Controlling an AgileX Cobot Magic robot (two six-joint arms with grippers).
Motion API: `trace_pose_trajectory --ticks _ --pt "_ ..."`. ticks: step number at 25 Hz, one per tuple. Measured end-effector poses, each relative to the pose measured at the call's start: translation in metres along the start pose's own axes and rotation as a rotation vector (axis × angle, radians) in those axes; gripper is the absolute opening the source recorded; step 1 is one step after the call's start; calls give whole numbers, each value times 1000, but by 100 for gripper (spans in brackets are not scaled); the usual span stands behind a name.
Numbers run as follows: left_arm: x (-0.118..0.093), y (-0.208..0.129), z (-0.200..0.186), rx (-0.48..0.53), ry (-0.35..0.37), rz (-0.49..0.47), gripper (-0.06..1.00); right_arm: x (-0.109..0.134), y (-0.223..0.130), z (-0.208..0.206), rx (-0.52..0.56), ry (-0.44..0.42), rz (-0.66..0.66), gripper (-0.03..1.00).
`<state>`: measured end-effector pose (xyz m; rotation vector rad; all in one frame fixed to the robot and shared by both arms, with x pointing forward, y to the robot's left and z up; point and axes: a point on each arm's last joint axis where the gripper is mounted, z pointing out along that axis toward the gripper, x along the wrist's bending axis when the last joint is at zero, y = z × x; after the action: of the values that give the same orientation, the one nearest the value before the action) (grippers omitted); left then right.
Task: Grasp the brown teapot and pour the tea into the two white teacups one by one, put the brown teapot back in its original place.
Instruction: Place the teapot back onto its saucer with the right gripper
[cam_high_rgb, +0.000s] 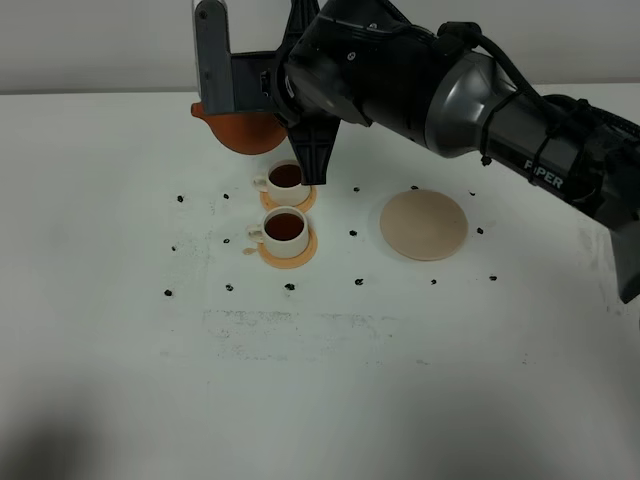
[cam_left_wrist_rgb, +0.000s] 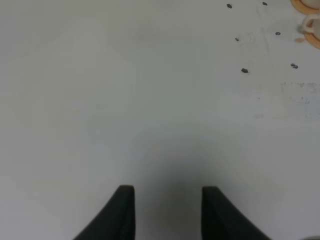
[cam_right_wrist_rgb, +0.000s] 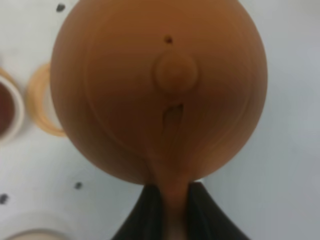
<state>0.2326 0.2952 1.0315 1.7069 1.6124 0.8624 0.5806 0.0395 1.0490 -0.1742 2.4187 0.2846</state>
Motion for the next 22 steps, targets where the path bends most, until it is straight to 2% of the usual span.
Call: trace_pose_trajectory --ticks 6,10,13,18,22 --pt "0 0 0 0 0 0 35 -17 -38 10 -19 125 288 12" --pt "0 0 0 0 0 0 35 -29 -71 21 12 153 521 12" --pt "0 0 0 0 0 0 35 -31 -87 34 32 179 650 12" --pt "0 0 0 0 0 0 35 -20 -103 64 75 245 792 12" --pt "0 0 0 0 0 0 35 -10 -107 82 104 293 850 12"
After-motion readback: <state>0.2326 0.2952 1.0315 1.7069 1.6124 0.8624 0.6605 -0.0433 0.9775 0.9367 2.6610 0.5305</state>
